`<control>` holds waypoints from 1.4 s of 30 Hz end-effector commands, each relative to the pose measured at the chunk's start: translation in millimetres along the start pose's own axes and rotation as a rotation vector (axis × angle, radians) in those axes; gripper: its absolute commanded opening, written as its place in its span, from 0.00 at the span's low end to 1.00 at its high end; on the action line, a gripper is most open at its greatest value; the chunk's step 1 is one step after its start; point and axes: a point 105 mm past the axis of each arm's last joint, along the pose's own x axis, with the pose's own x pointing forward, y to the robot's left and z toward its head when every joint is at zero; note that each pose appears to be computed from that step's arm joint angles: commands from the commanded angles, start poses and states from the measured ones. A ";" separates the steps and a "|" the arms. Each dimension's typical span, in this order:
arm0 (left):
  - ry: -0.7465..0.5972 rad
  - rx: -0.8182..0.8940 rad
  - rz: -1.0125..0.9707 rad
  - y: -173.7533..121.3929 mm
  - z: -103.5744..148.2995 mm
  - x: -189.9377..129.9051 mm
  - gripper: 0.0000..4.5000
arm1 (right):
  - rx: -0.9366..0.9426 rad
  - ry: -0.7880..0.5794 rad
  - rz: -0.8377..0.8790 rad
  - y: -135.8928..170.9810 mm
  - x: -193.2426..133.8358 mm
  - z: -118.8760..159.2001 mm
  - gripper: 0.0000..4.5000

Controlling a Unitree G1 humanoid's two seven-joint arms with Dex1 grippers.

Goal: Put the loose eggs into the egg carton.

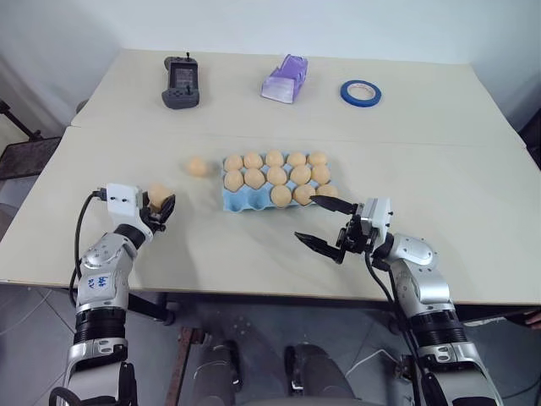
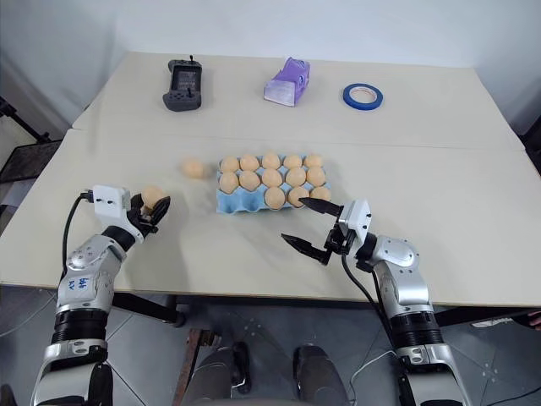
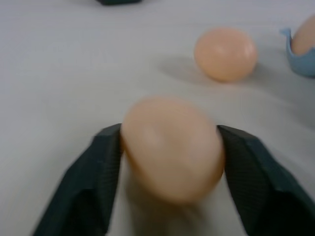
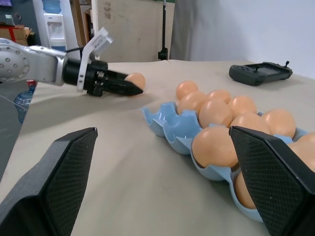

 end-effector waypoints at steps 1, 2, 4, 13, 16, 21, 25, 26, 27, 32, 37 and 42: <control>-0.048 0.030 -0.029 -4.1 11.4 -2.1 0.48 | -0.027 -0.026 -0.004 0.2 -0.5 8.9 1.00; -0.077 0.045 -0.070 -11.9 20.0 -0.7 0.48 | -0.027 -0.025 -0.007 -0.3 -0.8 8.9 1.00; -0.118 0.068 -0.137 -25.2 33.2 1.8 0.48 | -0.028 -0.023 -0.012 -1.3 -1.4 8.8 1.00; -0.154 0.207 -0.733 -135.7 64.0 6.7 0.48 | -0.056 0.018 -0.079 -6.8 -23.5 10.6 1.00; -0.145 0.225 -0.809 -152.2 63.3 17.4 0.48 | -0.074 0.047 -0.118 -9.0 -37.9 12.1 1.00; -0.137 0.245 -0.825 -162.4 62.5 39.8 0.48 | -0.090 0.065 -0.172 -10.3 -48.6 14.6 1.00; -0.133 0.225 -0.840 -170.4 60.0 52.1 0.48 | -0.094 0.056 -0.213 -7.3 -51.8 16.5 1.00; -0.132 0.221 -0.847 -171.9 59.3 53.1 0.53 | -0.094 0.055 -0.219 -5.5 -52.6 16.7 1.00; -0.129 0.210 -0.856 -173.1 58.5 53.3 0.59 | -0.092 0.054 -0.224 -3.8 -53.3 16.7 1.00; -0.137 0.201 -0.909 -172.0 58.4 43.6 0.92 | -0.087 0.059 -0.241 0.6 -58.5 14.1 1.00; -0.182 0.236 -0.830 -151.7 65.1 36.8 0.99 | -0.077 0.067 -0.228 3.0 -62.4 7.3 1.00; -0.248 0.228 -0.735 -118.8 78.5 17.2 0.99 | -0.075 0.046 -0.189 -4.7 -50.7 6.4 1.00</control>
